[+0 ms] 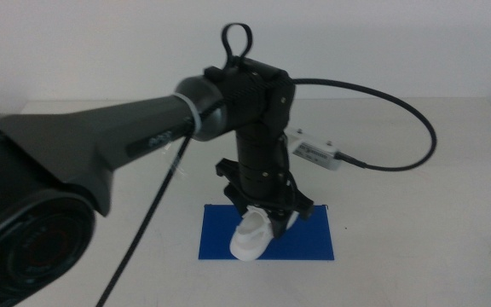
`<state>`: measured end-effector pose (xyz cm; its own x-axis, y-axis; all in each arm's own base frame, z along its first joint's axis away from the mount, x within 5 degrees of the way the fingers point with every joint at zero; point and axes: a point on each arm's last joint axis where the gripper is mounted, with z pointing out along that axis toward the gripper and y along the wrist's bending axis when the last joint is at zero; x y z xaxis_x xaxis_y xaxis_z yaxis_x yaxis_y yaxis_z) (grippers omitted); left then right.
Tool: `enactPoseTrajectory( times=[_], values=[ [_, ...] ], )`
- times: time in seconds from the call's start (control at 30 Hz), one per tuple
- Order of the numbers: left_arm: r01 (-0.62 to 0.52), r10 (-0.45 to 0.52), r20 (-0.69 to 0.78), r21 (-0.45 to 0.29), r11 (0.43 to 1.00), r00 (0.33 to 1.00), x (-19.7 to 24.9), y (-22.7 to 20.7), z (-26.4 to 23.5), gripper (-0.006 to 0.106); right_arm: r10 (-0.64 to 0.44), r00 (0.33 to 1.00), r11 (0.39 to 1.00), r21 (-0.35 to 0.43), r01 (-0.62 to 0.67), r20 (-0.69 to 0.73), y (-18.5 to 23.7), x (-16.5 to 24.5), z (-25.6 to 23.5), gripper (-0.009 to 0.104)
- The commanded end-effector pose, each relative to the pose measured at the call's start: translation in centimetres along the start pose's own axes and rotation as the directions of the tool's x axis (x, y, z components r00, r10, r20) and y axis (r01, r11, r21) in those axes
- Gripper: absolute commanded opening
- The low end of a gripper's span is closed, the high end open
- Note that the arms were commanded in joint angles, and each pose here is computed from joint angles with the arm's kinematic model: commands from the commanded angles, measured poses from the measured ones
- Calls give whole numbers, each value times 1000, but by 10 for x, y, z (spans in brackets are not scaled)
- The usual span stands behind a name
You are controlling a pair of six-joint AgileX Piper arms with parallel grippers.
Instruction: Use one arm to grab the shoe from the table and place it on the mat.
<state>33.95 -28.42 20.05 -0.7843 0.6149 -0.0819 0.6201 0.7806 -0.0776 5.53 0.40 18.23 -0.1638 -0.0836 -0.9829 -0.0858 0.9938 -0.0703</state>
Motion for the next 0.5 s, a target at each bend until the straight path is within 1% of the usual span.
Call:
enactPoseTrajectory(
  times=[0.0, 0.37, 0.47],
  values=[
    [-3, 3, 5, 23, 1000, 1000, 5, -10, -35, -1, -21, 998, 1000, 4, 21, 64, 0, -5, 0, 78],
    [-9, 9, 14, 6, 1000, 1000, 4, -9, -37, -1, -21, 998, 1000, 4, 21, 64, 0, -5, 0, 78],
    [22, -22, 14, 7, 1000, 1000, 4, -9, -37, -1, -21, 998, 1000, 4, 21, 64, 0, -5, 0, 78]
  ],
)
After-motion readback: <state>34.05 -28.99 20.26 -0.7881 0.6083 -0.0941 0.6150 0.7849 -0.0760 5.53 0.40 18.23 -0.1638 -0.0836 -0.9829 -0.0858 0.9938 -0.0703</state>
